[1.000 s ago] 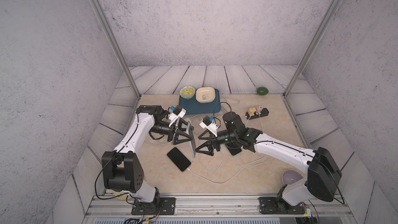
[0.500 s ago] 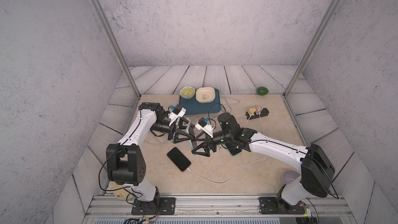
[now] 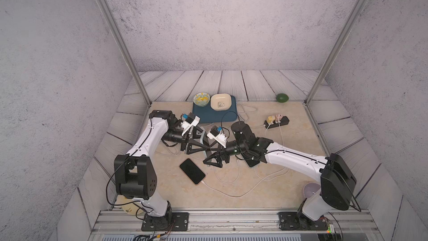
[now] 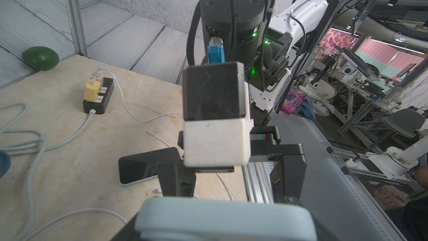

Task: Unplug the charging cable from the phone
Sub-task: Place the phone at the center of the board, then pick up the phone at the center of the board.

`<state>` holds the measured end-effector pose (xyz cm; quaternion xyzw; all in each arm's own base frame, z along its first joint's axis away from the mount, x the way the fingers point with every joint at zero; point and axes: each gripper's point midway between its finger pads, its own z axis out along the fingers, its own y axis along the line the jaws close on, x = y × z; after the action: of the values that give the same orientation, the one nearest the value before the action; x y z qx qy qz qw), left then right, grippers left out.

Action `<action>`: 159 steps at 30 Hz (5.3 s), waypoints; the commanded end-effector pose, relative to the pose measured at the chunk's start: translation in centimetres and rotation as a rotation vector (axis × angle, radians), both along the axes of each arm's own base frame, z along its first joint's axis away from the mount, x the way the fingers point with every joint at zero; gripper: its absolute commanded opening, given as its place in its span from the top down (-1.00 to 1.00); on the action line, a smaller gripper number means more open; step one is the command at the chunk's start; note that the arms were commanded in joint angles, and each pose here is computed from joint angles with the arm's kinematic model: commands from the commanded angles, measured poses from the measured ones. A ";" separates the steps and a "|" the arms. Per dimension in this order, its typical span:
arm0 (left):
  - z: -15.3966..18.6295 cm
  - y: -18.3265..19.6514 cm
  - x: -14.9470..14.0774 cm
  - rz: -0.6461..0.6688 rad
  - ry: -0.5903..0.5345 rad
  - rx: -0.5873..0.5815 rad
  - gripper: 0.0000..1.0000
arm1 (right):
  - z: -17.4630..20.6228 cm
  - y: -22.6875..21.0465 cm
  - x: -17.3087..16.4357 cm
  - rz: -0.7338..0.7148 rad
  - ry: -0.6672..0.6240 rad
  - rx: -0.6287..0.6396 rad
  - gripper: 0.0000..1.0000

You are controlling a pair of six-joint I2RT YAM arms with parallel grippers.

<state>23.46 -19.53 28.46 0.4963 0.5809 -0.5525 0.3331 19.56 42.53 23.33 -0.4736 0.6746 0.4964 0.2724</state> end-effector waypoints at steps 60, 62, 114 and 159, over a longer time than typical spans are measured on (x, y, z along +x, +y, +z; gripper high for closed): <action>0.2 1.3 -0.4 0.122 0.028 0.066 -0.96 | -10.3 -8.2 4.7 -0.403 0.184 -0.544 0.21; -0.5 1.4 0.7 0.181 0.006 0.091 -0.96 | -10.6 -8.4 5.1 -0.426 0.197 -0.587 0.20; -2.5 2.6 3.6 0.319 0.008 0.254 -0.96 | -20.8 -13.6 7.2 -0.487 0.245 -1.278 -0.80; 1.9 11.4 6.4 0.660 -0.031 0.191 -0.97 | -15.5 6.8 2.6 -0.367 -0.146 -0.615 -0.99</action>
<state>29.95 -8.59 28.94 0.3130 0.7611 -0.3644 0.4357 21.64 48.77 9.06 -0.4324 0.8511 0.1876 0.2313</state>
